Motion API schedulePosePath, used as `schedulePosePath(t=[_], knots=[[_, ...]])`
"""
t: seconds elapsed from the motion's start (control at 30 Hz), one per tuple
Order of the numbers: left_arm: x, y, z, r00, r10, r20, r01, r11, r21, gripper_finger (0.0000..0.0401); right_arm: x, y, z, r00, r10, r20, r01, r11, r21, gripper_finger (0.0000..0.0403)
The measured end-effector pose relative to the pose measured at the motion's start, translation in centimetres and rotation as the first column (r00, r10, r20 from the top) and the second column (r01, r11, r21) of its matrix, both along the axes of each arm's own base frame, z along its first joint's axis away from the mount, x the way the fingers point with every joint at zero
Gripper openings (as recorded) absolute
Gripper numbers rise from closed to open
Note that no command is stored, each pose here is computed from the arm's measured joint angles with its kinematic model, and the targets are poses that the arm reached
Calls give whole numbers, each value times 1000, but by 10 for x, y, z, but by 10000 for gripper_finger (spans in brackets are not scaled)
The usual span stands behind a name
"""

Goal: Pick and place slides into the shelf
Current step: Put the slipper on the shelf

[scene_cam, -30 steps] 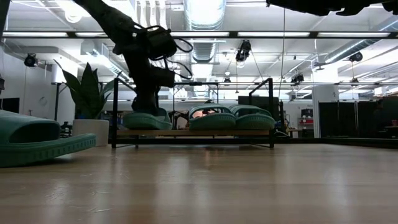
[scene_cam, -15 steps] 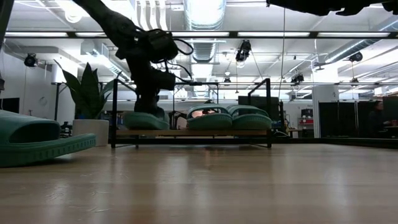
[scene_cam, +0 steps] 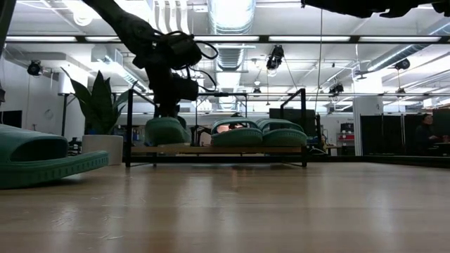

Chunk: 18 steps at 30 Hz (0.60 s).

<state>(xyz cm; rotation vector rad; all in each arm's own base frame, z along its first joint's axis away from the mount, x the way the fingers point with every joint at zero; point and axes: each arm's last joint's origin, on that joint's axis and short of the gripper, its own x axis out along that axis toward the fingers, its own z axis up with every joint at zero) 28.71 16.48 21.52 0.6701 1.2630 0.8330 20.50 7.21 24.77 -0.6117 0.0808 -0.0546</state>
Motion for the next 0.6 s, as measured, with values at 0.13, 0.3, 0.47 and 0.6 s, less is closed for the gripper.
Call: schedulePosePath(t=[0.13, 0.3, 0.47, 0.6], knots=[[0, 1, 1, 1000, 2, -22, -2, 1000, 28, 7, 0, 0, 0, 1000, 0, 0, 0, 1000, 0, 66], [4, 3, 6, 1000, 1, 21, -3, 998, 68, 8, 0, 0, 0, 1000, 0, 0, 0, 1000, 0, 64], [5, 4, 8, 1000, -21, 2, 21, 996, 86, 8, 0, 0, 0, 1000, 0, 0, 0, 1000, 0, 63], [5, 5, 7, 999, -35, -32, 38, 995, 90, 7, 0, 0, 0, 1000, 0, 0, 0, 1000, 0, 66]])
